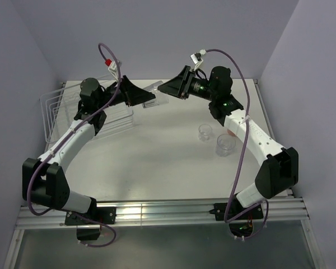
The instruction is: Load the cups into the dish rack
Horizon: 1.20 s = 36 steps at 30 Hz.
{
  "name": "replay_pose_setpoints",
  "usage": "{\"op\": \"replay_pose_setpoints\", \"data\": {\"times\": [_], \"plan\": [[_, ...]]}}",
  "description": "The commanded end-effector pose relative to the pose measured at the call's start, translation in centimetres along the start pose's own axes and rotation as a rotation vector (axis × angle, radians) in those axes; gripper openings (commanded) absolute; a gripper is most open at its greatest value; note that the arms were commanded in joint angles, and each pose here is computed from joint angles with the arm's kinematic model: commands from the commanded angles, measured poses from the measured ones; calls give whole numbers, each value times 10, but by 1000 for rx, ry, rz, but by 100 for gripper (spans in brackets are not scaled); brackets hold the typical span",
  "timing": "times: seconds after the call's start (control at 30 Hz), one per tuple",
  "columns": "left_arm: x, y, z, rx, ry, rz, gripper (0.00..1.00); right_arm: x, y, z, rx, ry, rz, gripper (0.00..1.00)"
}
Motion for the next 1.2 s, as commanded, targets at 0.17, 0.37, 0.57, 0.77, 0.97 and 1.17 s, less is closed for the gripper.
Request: {"op": "replay_pose_setpoints", "data": {"times": [0.17, 0.37, 0.57, 0.77, 0.97, 1.17], "plan": [[-41, 20, -37, -206, -146, -156, 0, -21, 37, -22, 359, 75, -224, 53], [-88, 61, 3, -677, -86, -296, 0, -21, 59, -44, 636, 105, -271, 54], [-141, 59, 57, -1040, -141, -324, 0, -9, 70, -64, 767, 142, -248, 54], [-172, 53, 109, -1258, -139, -306, 0, 0, 73, -77, 821, 170, -177, 54], [-161, 55, 159, -1378, -102, -235, 0, 9, 73, -89, 845, 180, -130, 54], [-150, 56, 186, -1423, -83, -164, 0, 19, 68, -102, 840, 161, -91, 54]]}}
Point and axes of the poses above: each gripper's point midway between its finger pads, its own y axis back along the fingers, its own z axis along the line the jaws close on, x = y × z, the point moved 9 cm from there along y, back along the fingers, and after that the axes turned 5 degrees about y, right-handed, at the moved point
